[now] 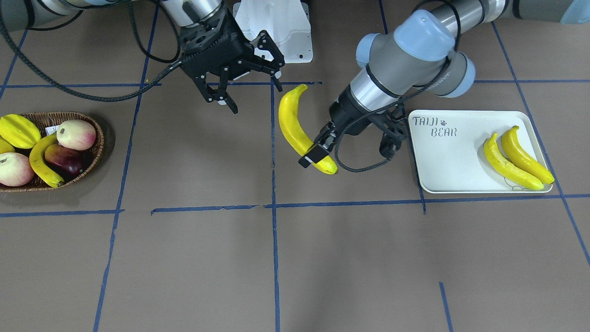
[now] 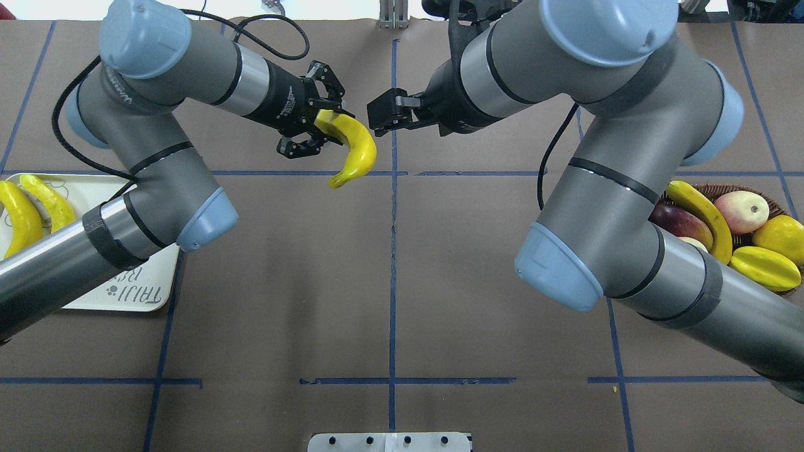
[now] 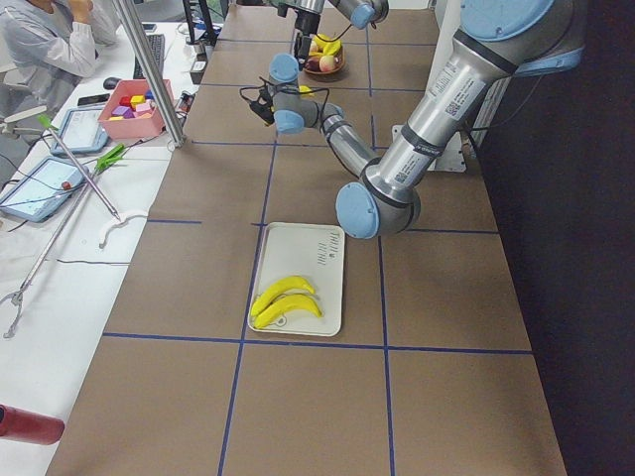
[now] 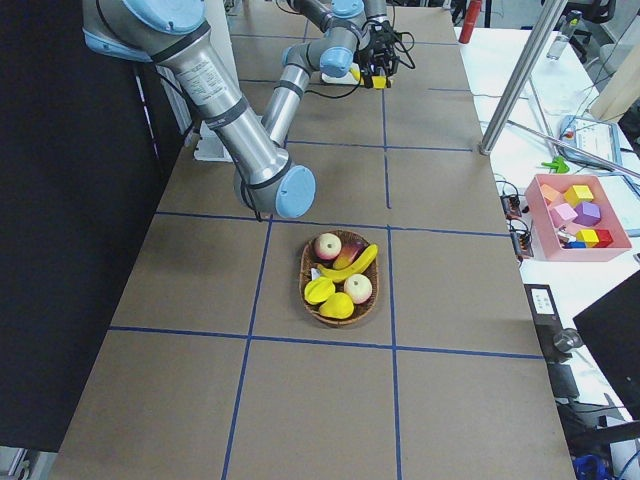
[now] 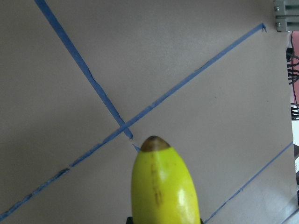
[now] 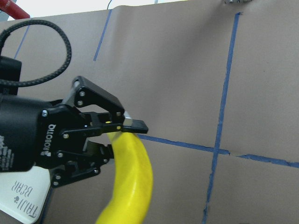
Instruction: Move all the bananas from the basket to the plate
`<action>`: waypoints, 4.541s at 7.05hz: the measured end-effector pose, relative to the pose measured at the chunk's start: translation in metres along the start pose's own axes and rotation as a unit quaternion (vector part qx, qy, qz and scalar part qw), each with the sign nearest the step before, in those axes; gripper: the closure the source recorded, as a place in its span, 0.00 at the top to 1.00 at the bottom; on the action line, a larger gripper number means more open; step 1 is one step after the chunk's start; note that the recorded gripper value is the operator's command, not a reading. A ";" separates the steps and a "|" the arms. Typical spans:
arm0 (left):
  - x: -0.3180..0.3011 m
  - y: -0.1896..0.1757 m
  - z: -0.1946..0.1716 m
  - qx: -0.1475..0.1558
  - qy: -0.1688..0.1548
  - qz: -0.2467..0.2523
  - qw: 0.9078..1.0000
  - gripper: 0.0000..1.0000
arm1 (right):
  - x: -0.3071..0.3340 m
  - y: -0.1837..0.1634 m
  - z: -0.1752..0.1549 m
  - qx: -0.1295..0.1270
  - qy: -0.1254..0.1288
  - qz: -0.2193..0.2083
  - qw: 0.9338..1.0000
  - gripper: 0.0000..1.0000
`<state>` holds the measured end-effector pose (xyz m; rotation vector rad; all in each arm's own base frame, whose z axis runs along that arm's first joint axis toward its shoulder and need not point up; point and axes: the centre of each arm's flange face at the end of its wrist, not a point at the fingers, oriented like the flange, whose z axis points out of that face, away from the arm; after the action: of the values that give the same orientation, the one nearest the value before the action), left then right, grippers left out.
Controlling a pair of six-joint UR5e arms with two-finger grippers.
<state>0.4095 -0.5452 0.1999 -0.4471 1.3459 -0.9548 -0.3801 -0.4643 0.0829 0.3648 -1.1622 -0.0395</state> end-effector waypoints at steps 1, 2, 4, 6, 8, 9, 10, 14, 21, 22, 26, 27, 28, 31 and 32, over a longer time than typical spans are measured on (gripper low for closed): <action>-0.017 -0.041 -0.010 0.022 -0.003 -0.014 1.000 0.00 | 0.028 -0.001 0.005 -0.009 0.017 0.006 1.000 0.99; -0.032 -0.085 -0.024 0.048 -0.004 -0.026 0.998 0.03 | 0.062 -0.002 0.011 -0.014 0.041 0.004 0.999 0.99; -0.083 -0.179 -0.060 0.101 -0.016 -0.010 0.995 0.04 | 0.121 -0.006 0.012 -0.020 0.079 -0.017 0.997 0.99; -0.161 -0.249 -0.089 0.125 -0.030 0.027 0.991 0.05 | 0.143 -0.006 0.009 -0.022 0.089 -0.024 0.995 0.99; -0.224 -0.298 -0.097 0.133 -0.045 0.060 0.988 0.20 | 0.146 -0.005 0.008 -0.025 0.087 -0.024 0.996 0.99; -0.251 -0.321 -0.097 0.137 -0.056 0.079 0.986 0.97 | 0.145 -0.004 0.008 -0.025 0.086 -0.023 0.996 0.99; -0.267 -0.335 -0.097 0.139 -0.065 0.100 0.983 1.00 | 0.145 -0.004 0.007 -0.024 0.086 -0.022 0.996 0.99; -0.279 -0.357 -0.135 0.110 -0.077 0.136 0.982 1.00 | 0.155 -0.001 0.009 -0.028 0.093 -0.018 0.995 0.99; -0.175 -0.336 -0.181 0.058 -0.026 0.143 0.988 1.00 | 0.363 0.026 -0.027 -0.119 0.178 -0.231 0.949 0.97; -0.175 -0.336 -0.181 0.058 -0.026 0.143 0.988 1.00 | 0.385 0.014 -0.025 -0.133 0.172 -0.267 0.939 0.95; -0.173 -0.335 -0.181 0.057 -0.025 0.144 0.988 1.00 | 0.470 0.024 0.012 -0.119 0.138 -0.296 0.938 0.87; -0.173 -0.334 -0.181 0.057 -0.025 0.144 0.988 1.00 | 0.482 0.035 0.015 -0.127 0.140 -0.291 0.938 0.87; -0.173 -0.334 -0.181 0.057 -0.024 0.145 0.988 1.00 | 0.490 0.049 0.022 -0.139 0.146 -0.290 0.936 0.86; -0.172 -0.332 -0.182 0.056 -0.023 0.146 0.987 1.00 | 0.486 0.065 0.038 -0.149 0.154 -0.285 0.934 0.81; -0.172 -0.332 -0.182 0.056 -0.023 0.146 0.987 1.00 | 0.488 0.068 0.040 -0.151 0.157 -0.282 0.934 0.73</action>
<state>0.1423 -0.5543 0.5187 -0.1787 1.2668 -0.7678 -0.2302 -0.5163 0.5508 0.4040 -0.6906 -0.6360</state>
